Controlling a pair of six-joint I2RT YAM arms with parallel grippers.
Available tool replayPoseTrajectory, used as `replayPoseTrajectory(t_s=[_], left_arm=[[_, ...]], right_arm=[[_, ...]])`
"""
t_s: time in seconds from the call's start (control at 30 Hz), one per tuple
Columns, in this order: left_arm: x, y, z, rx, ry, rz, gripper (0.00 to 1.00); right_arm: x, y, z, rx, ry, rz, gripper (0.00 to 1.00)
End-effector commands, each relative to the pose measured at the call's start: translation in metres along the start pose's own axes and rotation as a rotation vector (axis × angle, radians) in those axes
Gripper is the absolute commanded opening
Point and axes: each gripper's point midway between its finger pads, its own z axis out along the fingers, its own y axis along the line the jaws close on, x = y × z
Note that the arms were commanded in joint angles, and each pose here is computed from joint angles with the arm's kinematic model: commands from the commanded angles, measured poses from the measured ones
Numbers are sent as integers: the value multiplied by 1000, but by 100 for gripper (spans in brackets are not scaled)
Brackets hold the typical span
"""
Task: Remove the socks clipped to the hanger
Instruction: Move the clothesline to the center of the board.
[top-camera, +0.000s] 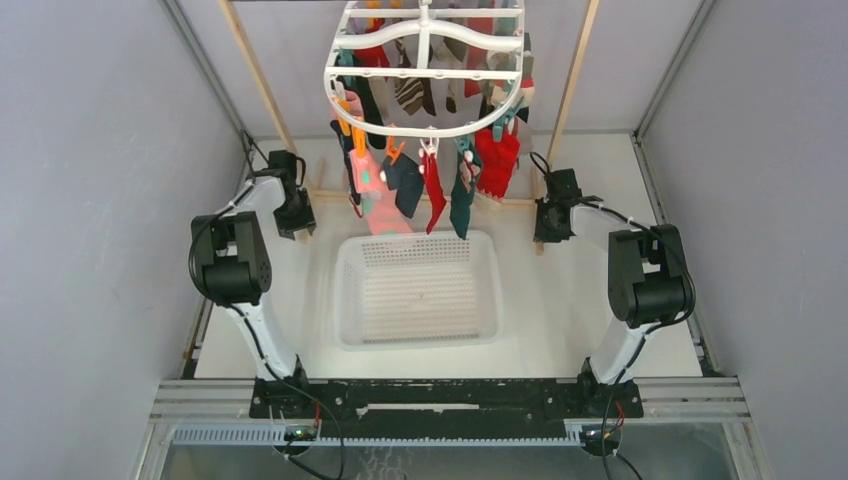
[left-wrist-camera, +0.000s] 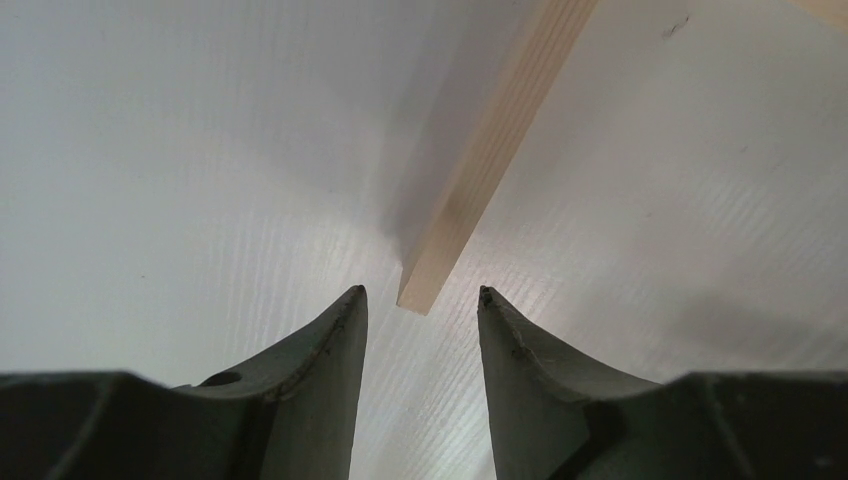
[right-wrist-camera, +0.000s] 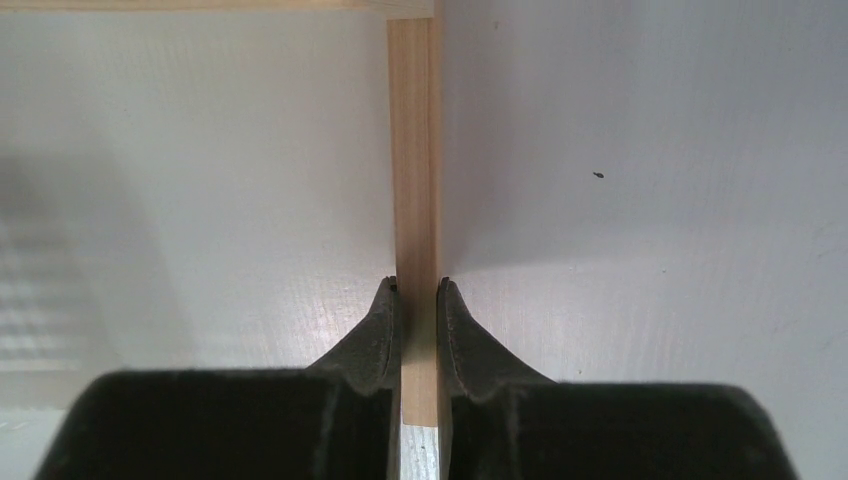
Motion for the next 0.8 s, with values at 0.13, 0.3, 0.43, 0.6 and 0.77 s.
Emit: replayPoseTrajectory(t_s=[0.13,0.3,0.43,0.6,0.77], left_arm=[[-10,-22,2,75,-9,67,49],[-12,-25,6,88,-3,68,48],[-15,-28,8,96,-9,70,45],[-16,-27,10,92,-11,68,41],[-16,-25,12,91,-9,64,39]], right_arm=[[25,-2,-10,-15,92,36,0],[26,3,-8,-25,95,31,0],[28,4,-7,-29,100,28,0],[29,7,-5,-33,101,24,0],[30,8,-5,-35,105,24,0]])
